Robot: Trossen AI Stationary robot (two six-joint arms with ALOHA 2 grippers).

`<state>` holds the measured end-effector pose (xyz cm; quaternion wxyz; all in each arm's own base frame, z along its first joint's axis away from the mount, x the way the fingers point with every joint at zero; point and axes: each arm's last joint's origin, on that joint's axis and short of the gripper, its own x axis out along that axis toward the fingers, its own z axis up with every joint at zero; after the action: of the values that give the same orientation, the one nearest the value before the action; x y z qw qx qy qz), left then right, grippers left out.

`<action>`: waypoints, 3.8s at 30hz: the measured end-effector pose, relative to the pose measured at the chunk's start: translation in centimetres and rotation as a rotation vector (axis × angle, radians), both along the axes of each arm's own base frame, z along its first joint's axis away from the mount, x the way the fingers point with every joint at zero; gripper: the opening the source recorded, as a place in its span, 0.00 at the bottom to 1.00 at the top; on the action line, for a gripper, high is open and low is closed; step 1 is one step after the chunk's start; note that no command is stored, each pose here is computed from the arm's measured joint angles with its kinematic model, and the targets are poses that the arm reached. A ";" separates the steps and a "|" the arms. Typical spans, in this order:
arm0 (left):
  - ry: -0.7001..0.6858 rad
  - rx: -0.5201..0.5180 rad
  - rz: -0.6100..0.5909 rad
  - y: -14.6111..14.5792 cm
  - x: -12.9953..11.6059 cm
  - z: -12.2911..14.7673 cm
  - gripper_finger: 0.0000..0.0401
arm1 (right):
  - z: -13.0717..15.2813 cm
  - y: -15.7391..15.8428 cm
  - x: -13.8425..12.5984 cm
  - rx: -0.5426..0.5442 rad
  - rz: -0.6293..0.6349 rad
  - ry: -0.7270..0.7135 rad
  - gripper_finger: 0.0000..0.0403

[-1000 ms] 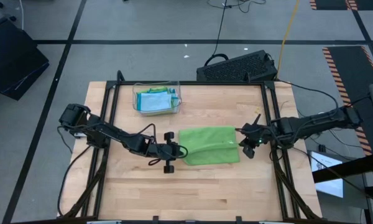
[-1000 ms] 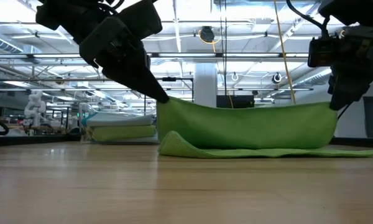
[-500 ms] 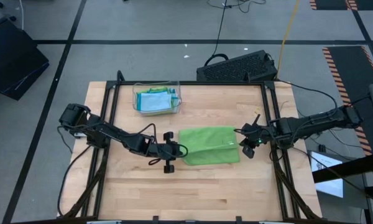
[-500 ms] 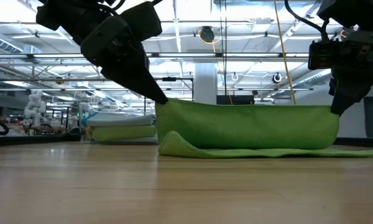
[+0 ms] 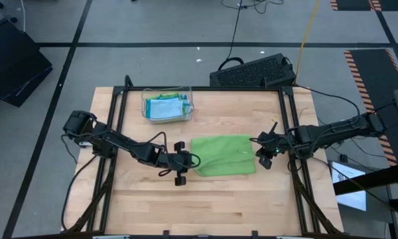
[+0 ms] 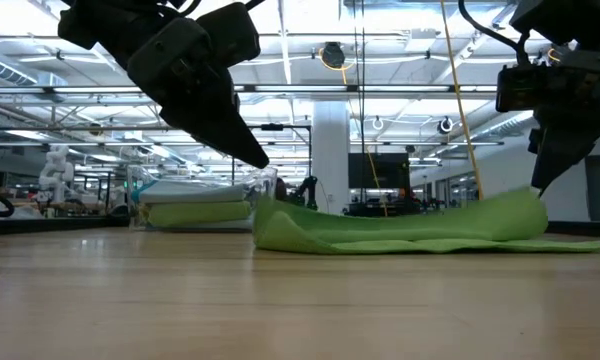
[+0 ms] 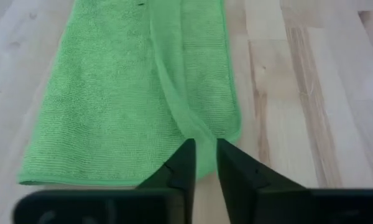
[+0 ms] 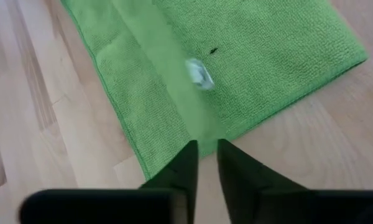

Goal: Fold microfiber towels
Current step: Fold the green microfiber cloth

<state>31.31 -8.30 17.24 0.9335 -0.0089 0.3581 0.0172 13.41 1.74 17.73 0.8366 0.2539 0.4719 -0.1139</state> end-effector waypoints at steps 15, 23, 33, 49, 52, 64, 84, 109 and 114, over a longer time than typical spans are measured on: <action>-0.018 0.004 0.049 0.1 0.1 0.1 0.32 | 0.0 0.1 -0.2 0.039 0.029 0.013 0.40; -0.040 0.024 0.161 1.3 0.3 0.2 0.32 | 0.8 -1.3 1.0 -0.188 -0.187 -0.142 0.37; -0.090 -0.022 0.257 1.6 0.6 0.4 0.32 | -0.7 -2.8 3.5 -0.203 -0.156 -0.108 0.27; -0.117 -0.016 0.294 0.0 0.1 0.5 0.32 | -2.5 -1.2 4.5 0.131 0.057 -0.010 0.03; -0.120 -0.010 0.289 -0.4 0.0 0.5 0.32 | -2.5 -0.5 4.4 0.162 0.086 -0.003 0.01; -0.128 -0.023 0.292 -1.0 -0.2 0.5 0.32 | -2.6 2.1 4.0 0.149 0.085 0.027 0.00; -0.217 -0.016 0.377 -0.6 0.3 1.1 0.32 | -7.2 3.9 1.0 0.173 0.012 -0.058 0.00; -0.048 -0.124 0.109 -1.6 2.9 -7.3 0.32 | -4.3 4.2 2.5 -0.082 0.040 -0.521 0.00; -0.079 -0.119 0.081 -2.0 2.9 -6.8 0.32 | -3.8 4.4 3.2 -0.104 0.038 -0.609 0.00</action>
<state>34.22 -10.33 10.46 0.9432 -0.0794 0.3209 0.0335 16.65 6.19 13.88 0.9534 0.2245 0.1975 -0.0408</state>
